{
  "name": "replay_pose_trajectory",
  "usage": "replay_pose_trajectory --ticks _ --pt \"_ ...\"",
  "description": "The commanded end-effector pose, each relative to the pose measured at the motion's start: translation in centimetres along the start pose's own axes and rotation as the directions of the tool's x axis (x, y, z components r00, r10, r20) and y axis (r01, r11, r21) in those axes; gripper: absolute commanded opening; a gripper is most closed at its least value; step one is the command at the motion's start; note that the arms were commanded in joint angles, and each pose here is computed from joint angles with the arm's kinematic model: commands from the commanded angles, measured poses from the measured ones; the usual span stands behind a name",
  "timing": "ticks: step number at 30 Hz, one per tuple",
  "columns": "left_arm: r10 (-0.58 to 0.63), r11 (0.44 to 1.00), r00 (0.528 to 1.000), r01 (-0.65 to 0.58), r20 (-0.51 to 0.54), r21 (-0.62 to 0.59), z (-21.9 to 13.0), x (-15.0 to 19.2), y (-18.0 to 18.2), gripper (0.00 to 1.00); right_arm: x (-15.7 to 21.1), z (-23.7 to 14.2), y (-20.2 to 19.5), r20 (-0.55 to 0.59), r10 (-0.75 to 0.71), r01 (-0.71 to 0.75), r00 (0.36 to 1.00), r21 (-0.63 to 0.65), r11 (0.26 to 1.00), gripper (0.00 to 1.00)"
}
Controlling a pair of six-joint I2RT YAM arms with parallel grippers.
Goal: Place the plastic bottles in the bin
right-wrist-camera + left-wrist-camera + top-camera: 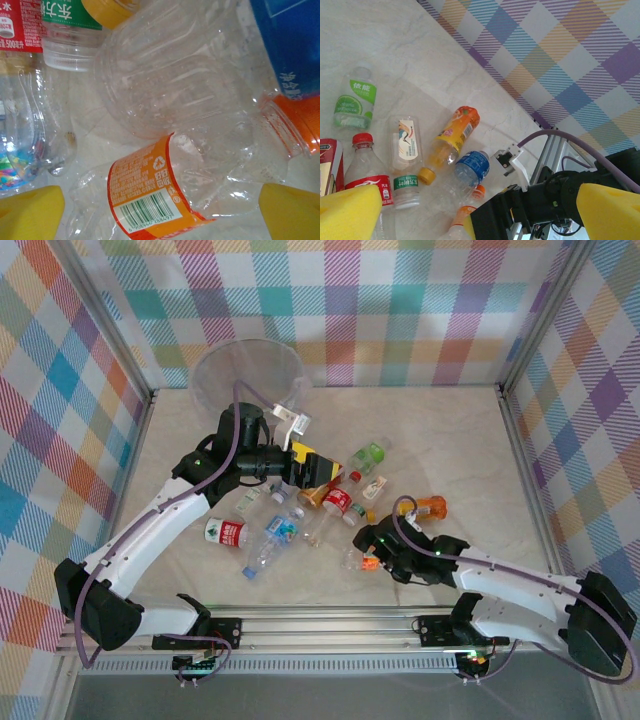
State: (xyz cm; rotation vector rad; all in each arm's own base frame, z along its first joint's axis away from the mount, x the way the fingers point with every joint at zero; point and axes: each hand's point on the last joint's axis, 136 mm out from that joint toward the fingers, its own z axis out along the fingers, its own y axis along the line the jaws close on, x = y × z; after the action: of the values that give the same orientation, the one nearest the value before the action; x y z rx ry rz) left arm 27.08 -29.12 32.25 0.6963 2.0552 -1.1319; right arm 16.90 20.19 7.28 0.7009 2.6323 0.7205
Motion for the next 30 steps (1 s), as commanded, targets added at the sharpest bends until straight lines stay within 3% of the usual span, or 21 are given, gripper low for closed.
replay_pose_trajectory --ticks 1,16,22,30 --pt "0.022 0.999 1.0 -0.022 0.005 0.023 -0.3 -0.5 -1.0 1.0 -0.9 0.3 0.9 0.042 0.037 -0.036 0.998 -0.025 0.999 1.0" --pt "0.029 0.999 1.0 -0.03 0.008 0.019 -0.5 -0.6 -1.1 1.0 0.8 1.8 -1.1 -0.049 0.005 0.0 0.999 0.085 0.996 0.95" --pt "0.03 0.999 0.999 -0.031 0.012 0.026 -0.7 -0.6 -1.3 1.0 0.5 1.4 -1.9 -0.033 -0.007 0.01 0.999 0.098 0.995 0.91" --pt "0.033 0.999 0.999 -0.033 0.014 0.02 -0.7 -0.7 -1.2 1.0 0.4 1.6 -1.5 -0.026 -0.025 0.027 0.999 0.091 0.995 0.95"
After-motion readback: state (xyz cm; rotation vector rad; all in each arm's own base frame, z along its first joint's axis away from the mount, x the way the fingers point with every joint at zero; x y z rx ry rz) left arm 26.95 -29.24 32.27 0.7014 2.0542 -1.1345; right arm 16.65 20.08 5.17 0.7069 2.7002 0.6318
